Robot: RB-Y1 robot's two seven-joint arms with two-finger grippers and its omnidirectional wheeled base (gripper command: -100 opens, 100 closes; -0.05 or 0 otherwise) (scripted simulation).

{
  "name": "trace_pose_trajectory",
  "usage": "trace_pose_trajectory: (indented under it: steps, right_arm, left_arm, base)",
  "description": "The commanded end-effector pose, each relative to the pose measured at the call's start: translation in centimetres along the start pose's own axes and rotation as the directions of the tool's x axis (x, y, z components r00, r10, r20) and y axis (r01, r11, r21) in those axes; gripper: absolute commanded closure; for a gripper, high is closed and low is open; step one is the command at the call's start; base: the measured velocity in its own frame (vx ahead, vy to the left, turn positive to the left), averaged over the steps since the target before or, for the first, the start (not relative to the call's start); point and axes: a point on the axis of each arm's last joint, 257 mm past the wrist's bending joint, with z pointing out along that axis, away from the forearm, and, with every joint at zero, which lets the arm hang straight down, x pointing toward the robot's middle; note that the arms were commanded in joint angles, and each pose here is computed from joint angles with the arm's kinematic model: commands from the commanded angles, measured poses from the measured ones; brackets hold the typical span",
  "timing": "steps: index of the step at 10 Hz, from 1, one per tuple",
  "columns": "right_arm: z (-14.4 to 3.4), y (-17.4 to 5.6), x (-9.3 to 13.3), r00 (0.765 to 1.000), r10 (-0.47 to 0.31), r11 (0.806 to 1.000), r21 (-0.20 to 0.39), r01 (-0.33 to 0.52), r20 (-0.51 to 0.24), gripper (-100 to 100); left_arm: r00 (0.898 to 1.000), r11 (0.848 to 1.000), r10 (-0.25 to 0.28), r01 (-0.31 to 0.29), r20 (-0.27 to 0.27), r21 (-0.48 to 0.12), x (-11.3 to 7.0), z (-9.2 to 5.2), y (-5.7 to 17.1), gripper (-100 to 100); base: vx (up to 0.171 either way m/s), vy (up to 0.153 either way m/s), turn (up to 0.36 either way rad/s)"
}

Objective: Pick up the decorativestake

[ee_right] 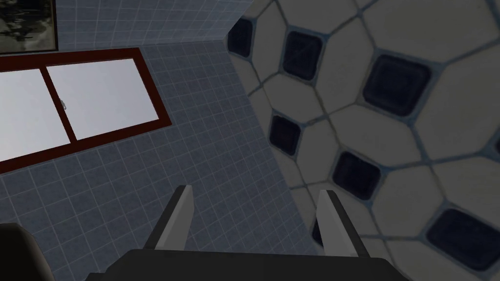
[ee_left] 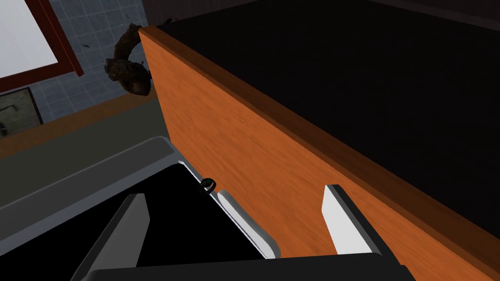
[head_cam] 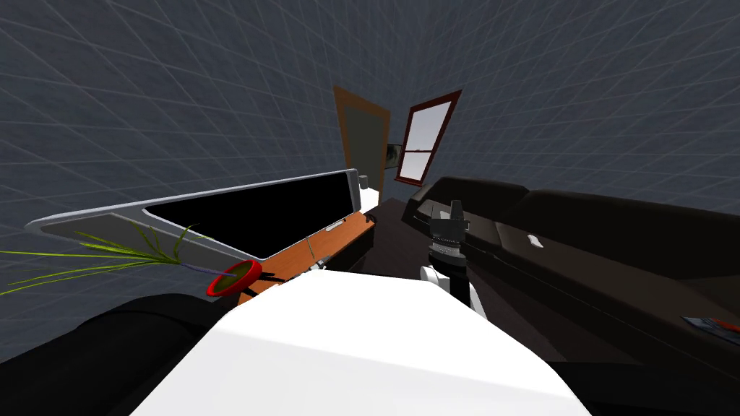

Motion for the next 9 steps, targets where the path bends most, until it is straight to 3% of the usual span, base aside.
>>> trace_pose_trajectory:
  steps: [1, 6, 9]
  right_arm:
    - [0.0, 0.0, 0.0, 1.0, 0.0, 1.0, 0.0, 0.0, 0.0, 0]
    - [0.0, 0.0, 0.0, 1.0, 0.0, 1.0, 0.0, 0.0, 0.0, 0]
    - [0.0, 0.0, 0.0, 1.0, 0.0, 1.0, 0.0, 0.0, 0.0, 0]
  left_arm:
    - [1.0, 0.998, -0.011, 0.01, -0.027, -0.063, 0.0, -0.8, 2.6, -100]
    - [0.999, 0.974, -0.039, 0.03, -0.035, -0.225, -1.4, -3.3, 9.2, -100]
    - [0.997, 0.943, -0.068, 0.051, -0.039, -0.329, -2.4, -5.1, 12.9, -100]
  base:
    - [0.009, 0.009, -0.246]
    - [0.009, 0.02, -0.168]
    - [0.009, 0.033, -0.19]
